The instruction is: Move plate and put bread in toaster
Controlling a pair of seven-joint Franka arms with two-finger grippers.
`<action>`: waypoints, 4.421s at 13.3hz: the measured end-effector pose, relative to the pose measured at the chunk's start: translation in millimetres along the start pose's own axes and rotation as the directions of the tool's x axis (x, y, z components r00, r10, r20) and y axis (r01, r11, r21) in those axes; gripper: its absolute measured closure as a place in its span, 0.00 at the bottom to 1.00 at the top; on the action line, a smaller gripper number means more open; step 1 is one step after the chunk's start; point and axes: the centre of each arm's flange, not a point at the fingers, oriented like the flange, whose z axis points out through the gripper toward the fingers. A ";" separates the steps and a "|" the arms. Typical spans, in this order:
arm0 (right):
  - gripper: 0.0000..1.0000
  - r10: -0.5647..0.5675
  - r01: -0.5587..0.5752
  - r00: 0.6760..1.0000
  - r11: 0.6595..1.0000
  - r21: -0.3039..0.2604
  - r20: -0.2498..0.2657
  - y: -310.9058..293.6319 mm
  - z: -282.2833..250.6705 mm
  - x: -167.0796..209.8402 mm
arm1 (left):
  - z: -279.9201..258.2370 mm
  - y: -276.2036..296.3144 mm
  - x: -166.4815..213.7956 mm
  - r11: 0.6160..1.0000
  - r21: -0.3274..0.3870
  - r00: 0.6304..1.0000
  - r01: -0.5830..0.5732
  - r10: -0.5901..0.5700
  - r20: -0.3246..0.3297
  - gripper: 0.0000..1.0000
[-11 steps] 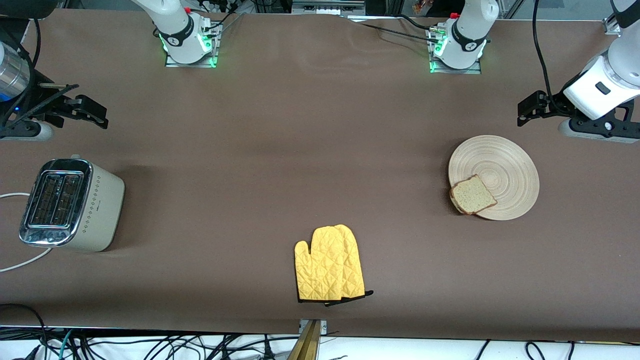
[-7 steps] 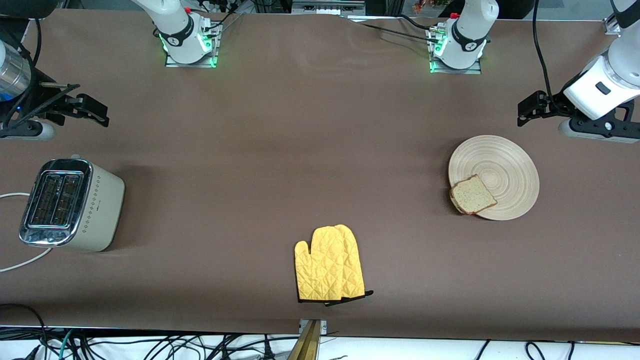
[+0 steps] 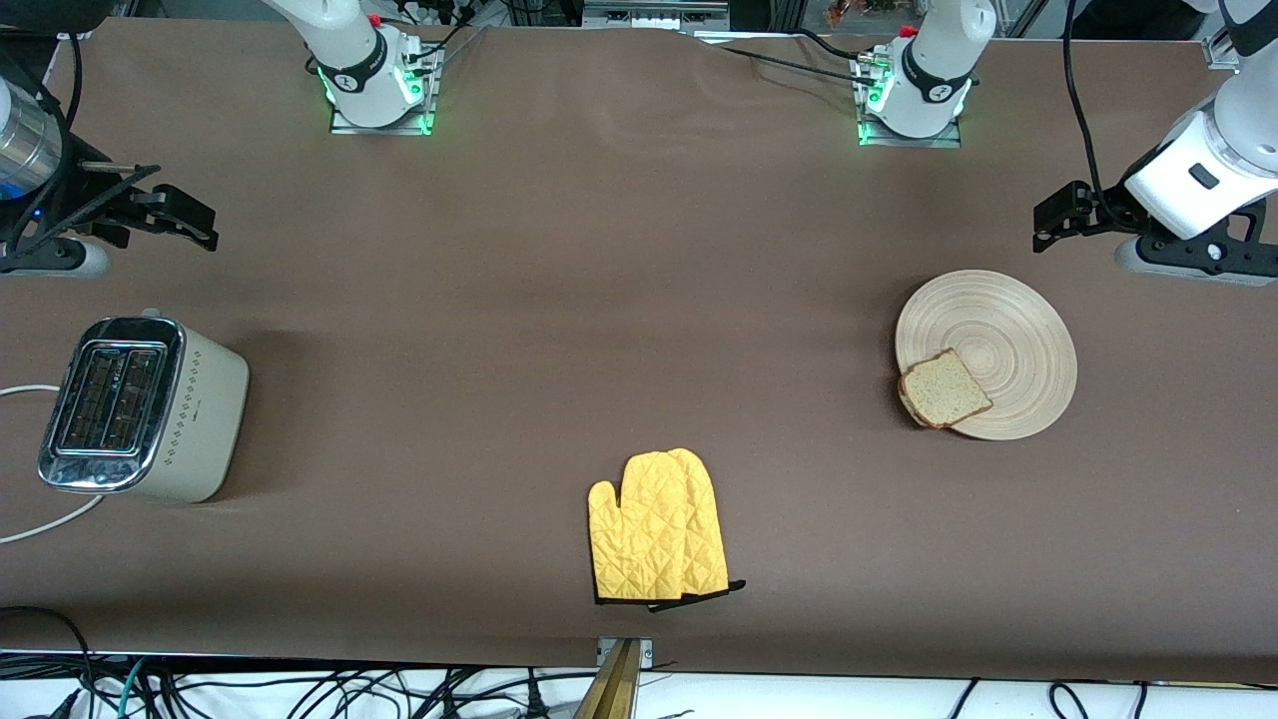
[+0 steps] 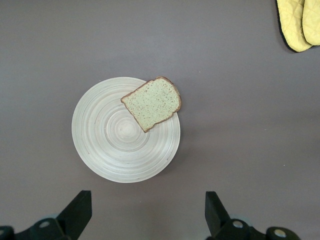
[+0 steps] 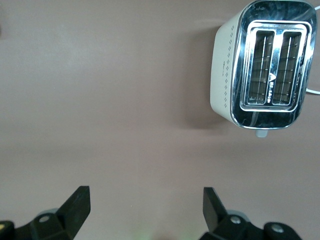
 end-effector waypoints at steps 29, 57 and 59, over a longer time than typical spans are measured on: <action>0.00 0.007 -0.007 1.000 1.000 0.001 -0.007 0.4 -7.3 -3.5 | -5.1 0.5 -1.3 1.000 0.000 1.000 0.008 -0.008 -0.005 0.00; 0.00 -0.007 0.007 1.000 1.000 0.001 -0.012 -7.2 -10.7 -5.5 | -4.7 0.6 -1.8 1.000 0.000 1.000 0.008 -0.008 0.000 0.00; 0.00 -0.007 0.007 1.000 1.000 0.001 -0.012 -7.3 -10.7 -5.5 | -4.7 0.6 -1.8 1.000 0.000 1.000 0.008 -0.008 0.000 0.00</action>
